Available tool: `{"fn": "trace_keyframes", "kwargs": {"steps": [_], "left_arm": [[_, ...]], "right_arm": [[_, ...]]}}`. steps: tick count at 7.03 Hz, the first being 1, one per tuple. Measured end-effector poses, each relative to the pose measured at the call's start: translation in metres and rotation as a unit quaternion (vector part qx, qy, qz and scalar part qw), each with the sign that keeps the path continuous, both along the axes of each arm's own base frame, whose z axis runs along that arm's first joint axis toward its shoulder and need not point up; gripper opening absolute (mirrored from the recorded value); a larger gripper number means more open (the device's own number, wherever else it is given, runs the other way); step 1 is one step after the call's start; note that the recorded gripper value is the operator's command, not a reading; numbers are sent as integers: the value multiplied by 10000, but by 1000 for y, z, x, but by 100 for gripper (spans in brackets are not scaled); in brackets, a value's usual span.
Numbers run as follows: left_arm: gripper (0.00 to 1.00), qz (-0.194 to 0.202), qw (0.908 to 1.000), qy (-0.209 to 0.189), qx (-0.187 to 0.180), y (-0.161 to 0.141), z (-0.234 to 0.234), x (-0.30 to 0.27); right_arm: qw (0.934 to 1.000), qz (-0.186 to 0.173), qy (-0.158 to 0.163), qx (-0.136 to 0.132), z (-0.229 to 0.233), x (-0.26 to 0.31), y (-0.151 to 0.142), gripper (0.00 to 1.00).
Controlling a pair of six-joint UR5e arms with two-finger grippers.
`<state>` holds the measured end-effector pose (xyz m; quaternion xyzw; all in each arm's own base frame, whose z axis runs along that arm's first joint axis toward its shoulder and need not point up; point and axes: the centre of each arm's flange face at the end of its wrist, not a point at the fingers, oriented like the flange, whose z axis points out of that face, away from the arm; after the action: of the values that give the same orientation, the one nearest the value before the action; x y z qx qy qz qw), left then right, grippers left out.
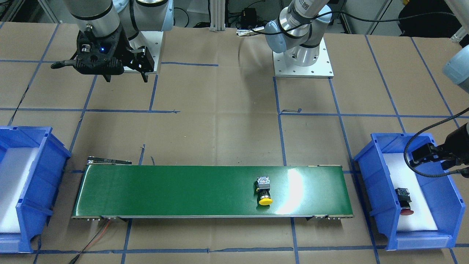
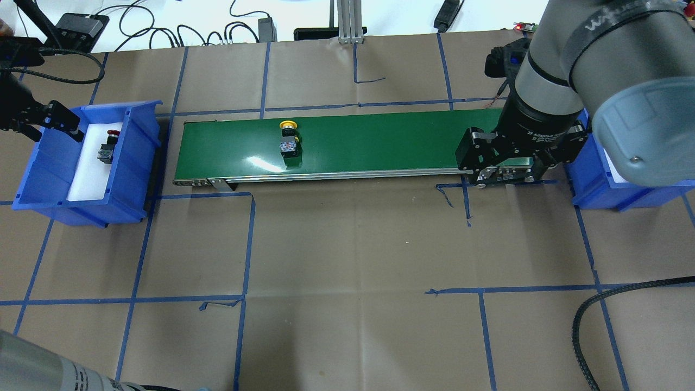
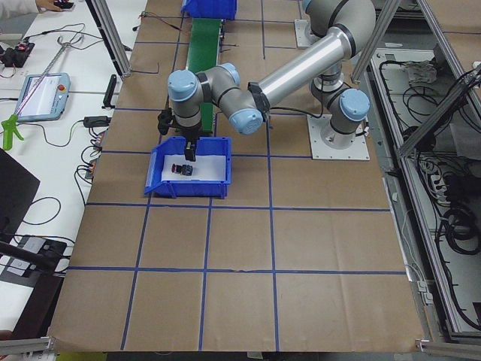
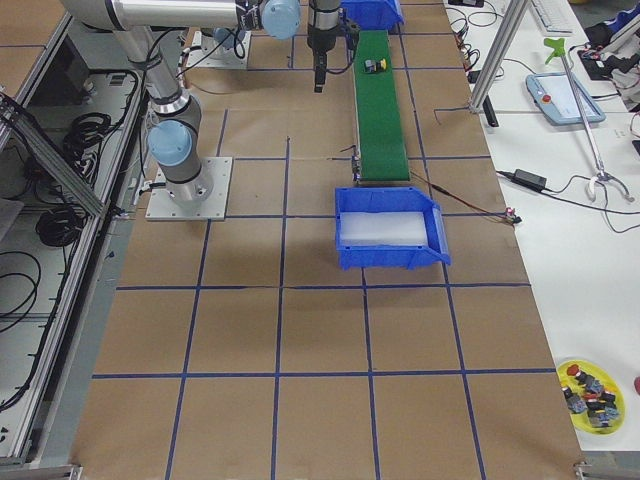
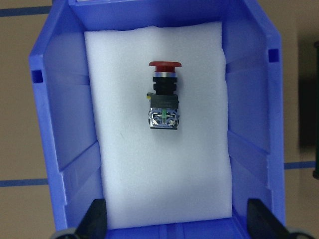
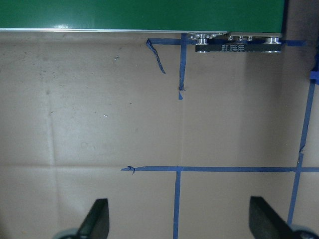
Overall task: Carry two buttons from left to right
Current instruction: 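Move the left gripper back over the bin to the red button, then lower the left gripper and grasp the red button, lifting it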
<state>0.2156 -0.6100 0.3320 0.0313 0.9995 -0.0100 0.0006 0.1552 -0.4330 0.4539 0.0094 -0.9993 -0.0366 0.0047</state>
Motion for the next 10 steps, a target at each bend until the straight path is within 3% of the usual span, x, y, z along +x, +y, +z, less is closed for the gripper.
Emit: {"fn": "trace_keyframes", "kwargs": {"steps": [5,9,10], "left_arm": [[100,28,9999,-74,-147,-32,-72,3],[99,-117,9999,-53,-91,-44,-101,-14],[93,-99,9999,-51,-86,-45,-103,-10]], "right_arm": [[10000,-9,-6,-2,-1,-1,0,100],[10000,-4,-2,-3,-1,0,0,100],[10000,-4,-3,-3,-1,0,0,100]]}}
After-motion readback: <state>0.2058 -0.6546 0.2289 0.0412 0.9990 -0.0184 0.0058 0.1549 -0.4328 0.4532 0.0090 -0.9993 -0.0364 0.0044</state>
